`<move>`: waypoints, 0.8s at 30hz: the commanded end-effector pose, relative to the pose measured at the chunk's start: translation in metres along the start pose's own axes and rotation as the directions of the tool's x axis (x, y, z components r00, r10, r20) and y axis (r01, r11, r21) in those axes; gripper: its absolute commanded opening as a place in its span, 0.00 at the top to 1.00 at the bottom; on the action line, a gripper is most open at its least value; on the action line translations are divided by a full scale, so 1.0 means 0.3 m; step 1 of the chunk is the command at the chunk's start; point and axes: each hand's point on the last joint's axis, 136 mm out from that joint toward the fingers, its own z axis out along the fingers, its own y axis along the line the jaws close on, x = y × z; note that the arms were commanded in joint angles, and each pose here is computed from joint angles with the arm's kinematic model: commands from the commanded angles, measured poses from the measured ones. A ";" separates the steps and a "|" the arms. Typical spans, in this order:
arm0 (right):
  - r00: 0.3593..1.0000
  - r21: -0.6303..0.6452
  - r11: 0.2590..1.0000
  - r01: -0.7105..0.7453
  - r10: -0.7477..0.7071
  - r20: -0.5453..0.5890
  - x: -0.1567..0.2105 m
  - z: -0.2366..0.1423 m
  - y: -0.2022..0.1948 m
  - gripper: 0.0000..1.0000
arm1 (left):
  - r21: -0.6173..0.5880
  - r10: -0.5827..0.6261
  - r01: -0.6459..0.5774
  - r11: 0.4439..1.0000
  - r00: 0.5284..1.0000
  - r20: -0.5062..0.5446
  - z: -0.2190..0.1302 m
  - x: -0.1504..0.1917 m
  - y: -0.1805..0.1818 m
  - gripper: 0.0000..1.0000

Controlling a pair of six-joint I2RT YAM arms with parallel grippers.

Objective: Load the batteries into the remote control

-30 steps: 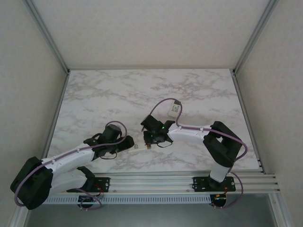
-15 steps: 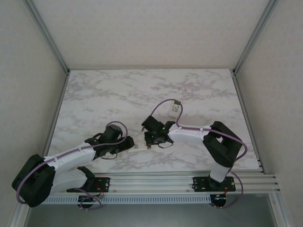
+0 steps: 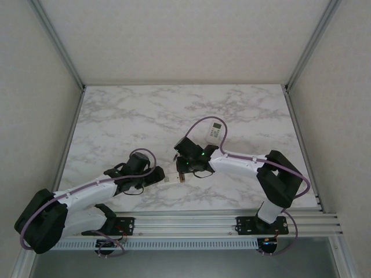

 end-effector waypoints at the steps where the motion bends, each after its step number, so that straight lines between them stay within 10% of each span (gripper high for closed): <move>1: 1.000 0.027 1.000 0.010 -0.010 -0.001 -0.011 0.029 -0.011 0.78 | -0.007 -0.013 0.013 1.000 1.000 0.017 -0.004 -0.006 0.015 0.22; 24: 0.995 0.039 0.999 0.014 -0.010 -0.101 0.099 0.094 -0.046 0.87 | 0.002 -0.015 0.015 1.000 1.000 0.014 0.006 0.000 0.017 0.23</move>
